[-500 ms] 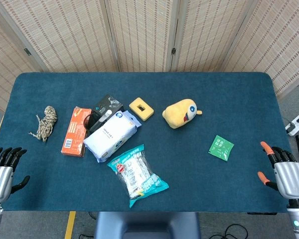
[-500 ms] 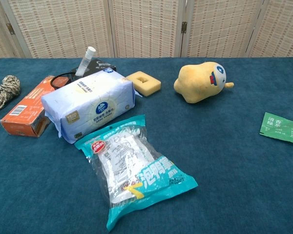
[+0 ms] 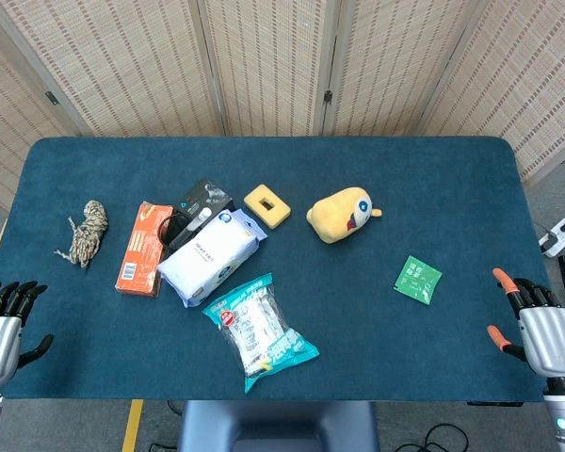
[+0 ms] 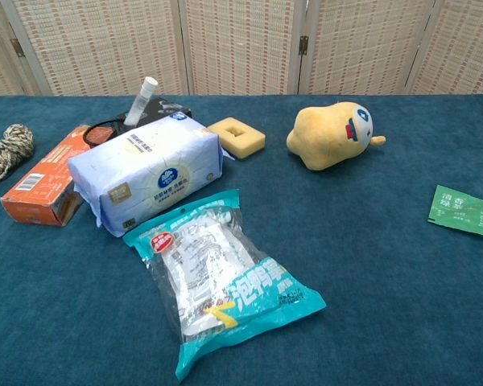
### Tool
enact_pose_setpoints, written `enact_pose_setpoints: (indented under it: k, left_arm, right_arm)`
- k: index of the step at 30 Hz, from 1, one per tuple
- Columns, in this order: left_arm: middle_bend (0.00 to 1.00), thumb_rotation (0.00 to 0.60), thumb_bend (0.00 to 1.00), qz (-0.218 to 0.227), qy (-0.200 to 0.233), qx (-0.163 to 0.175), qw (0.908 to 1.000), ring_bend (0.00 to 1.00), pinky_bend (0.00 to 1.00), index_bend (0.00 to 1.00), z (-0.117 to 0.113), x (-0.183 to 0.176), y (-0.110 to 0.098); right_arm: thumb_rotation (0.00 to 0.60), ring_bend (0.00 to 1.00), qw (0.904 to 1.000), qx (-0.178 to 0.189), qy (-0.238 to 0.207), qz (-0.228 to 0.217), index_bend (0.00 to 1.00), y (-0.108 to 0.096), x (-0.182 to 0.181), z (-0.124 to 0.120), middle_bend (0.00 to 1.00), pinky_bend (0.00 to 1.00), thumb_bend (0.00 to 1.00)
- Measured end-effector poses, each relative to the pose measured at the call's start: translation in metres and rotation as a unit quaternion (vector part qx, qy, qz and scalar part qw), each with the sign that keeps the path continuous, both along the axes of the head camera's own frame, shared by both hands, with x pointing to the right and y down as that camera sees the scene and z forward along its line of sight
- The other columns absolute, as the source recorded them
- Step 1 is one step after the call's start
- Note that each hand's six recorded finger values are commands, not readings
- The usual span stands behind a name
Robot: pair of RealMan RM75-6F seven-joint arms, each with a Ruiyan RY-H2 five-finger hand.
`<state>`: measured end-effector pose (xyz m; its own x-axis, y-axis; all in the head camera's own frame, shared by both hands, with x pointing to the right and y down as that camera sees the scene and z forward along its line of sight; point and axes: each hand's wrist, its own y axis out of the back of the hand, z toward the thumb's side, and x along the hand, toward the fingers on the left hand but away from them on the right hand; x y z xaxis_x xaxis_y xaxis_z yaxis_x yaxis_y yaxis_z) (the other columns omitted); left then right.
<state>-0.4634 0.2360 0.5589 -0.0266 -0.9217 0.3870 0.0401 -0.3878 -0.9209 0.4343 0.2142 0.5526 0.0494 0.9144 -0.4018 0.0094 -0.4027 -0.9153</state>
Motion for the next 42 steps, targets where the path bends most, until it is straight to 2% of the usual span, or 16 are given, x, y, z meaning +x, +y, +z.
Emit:
enact_pose_setpoints:
  k: [10, 16, 21, 28, 35, 42]
  left_arm:
    - [0.22, 0.6, 0.26, -0.001, 0.013, -0.001, 0.9999, 0.16, 0.11, 0.25, 0.0, 0.004, -0.005]
    - [0.24, 0.6, 0.34, 0.009, 0.052, 0.003, 0.9986, 0.19, 0.12, 0.3, 0.003, 0.013, -0.02]
    - [0.26, 0.6, 0.34, 0.014, 0.106, -0.017, 0.9941, 0.22, 0.12, 0.34, 0.014, 0.024, -0.04]
    - [0.31, 0.6, 0.34, 0.004, 0.205, -0.056, 0.9772, 0.27, 0.13, 0.39, 0.036, 0.05, -0.079]
    - [0.28, 0.6, 0.33, -0.03, 0.293, -0.084, 0.952, 0.23, 0.14, 0.38, 0.06, 0.083, -0.124]
    - [0.25, 0.6, 0.31, -0.065, 0.322, -0.107, 0.9385, 0.2, 0.14, 0.36, 0.09, 0.106, -0.156]
  right_arm:
    - [0.6, 0.17, 0.9999, 0.01, 0.002, 0.006, 0.11, -0.002, 0.005, -0.005, 0.27, 0.23, 0.18]
    - [0.6, 0.17, 0.9999, 0.013, 0.002, 0.004, 0.11, -0.006, 0.006, -0.008, 0.27, 0.23, 0.18]
    - [0.6, 0.17, 0.9999, 0.016, 0.004, 0.0, 0.11, -0.009, 0.006, -0.01, 0.27, 0.23, 0.18]
    - [0.6, 0.17, 0.9999, 0.016, 0.0, 0.0, 0.11, -0.012, 0.006, -0.009, 0.27, 0.23, 0.18]
    - [0.6, 0.17, 0.9998, 0.02, -0.002, -0.004, 0.11, -0.013, 0.005, -0.012, 0.27, 0.23, 0.18]
    - [0.6, 0.17, 0.9996, 0.026, 0.002, -0.003, 0.11, -0.013, 0.007, -0.018, 0.27, 0.23, 0.18]
